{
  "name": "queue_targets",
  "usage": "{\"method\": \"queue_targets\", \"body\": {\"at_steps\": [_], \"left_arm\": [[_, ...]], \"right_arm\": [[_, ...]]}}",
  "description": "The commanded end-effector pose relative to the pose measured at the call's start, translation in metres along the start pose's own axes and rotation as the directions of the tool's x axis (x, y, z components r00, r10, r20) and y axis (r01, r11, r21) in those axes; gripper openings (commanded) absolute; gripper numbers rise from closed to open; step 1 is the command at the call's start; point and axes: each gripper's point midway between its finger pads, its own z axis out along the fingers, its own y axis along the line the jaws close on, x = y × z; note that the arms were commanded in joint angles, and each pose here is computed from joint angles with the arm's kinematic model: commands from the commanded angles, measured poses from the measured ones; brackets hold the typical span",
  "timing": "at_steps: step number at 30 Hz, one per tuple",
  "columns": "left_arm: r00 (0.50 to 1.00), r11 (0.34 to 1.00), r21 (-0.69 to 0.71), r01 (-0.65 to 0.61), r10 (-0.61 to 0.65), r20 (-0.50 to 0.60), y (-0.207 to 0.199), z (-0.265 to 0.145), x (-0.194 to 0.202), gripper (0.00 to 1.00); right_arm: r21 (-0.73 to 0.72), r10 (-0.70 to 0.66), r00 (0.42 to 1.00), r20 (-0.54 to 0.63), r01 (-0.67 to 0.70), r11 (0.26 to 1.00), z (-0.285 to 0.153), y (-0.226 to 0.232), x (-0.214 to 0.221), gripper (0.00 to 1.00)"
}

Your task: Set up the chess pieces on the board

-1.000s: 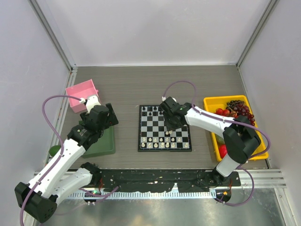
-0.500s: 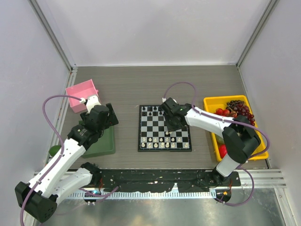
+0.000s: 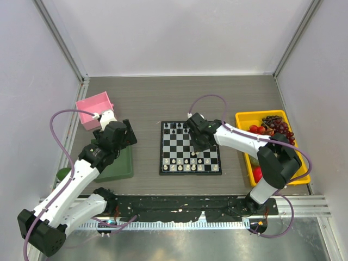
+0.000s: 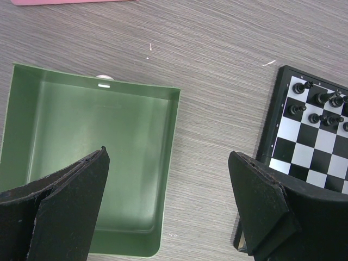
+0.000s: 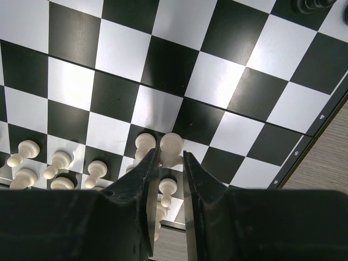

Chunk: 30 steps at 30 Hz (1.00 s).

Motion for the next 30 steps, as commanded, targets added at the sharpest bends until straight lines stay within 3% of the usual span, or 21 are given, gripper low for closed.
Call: {"method": "queue_targets", "body": {"at_steps": [1, 15, 19, 23, 26, 30], "left_arm": [[0.999, 1.000, 0.002, 0.028, -0.028, 0.045, -0.002, -0.002, -0.014, 0.99], [0.998, 0.999, 0.014, 0.040, -0.040, 0.047, -0.003, -0.004, -0.015, 0.99], [0.998, 0.999, 0.008, 0.032, -0.032, 0.045, -0.003, -0.002, -0.014, 0.99], [0.999, 1.000, 0.004, 0.027, -0.027, 0.040, -0.003, -0.001, -0.013, 0.99], [0.999, 1.000, 0.000, 0.026, -0.026, 0.040, -0.002, -0.001, -0.013, 0.99], [0.999, 1.000, -0.002, 0.026, -0.026, 0.042, -0.002, -0.001, -0.014, 0.99]], "right_arm": [[0.009, 0.013, 0.998, 0.055, -0.013, 1.000, -0.011, -0.006, -0.012, 0.16], [-0.005, 0.024, 0.999, 0.041, -0.024, 1.000, -0.003, -0.007, -0.009, 0.19], [-0.003, 0.016, 0.999, 0.041, -0.016, 1.000, -0.003, -0.008, -0.009, 0.32], [-0.006, 0.009, 0.999, 0.041, -0.008, 1.000, -0.003, -0.007, -0.012, 0.38], [-0.011, -0.006, 0.999, 0.047, 0.006, 1.000, -0.004, -0.005, -0.015, 0.38], [-0.008, -0.023, 0.999, 0.041, 0.024, 1.000, -0.004, -0.006, -0.015, 0.31]]}}
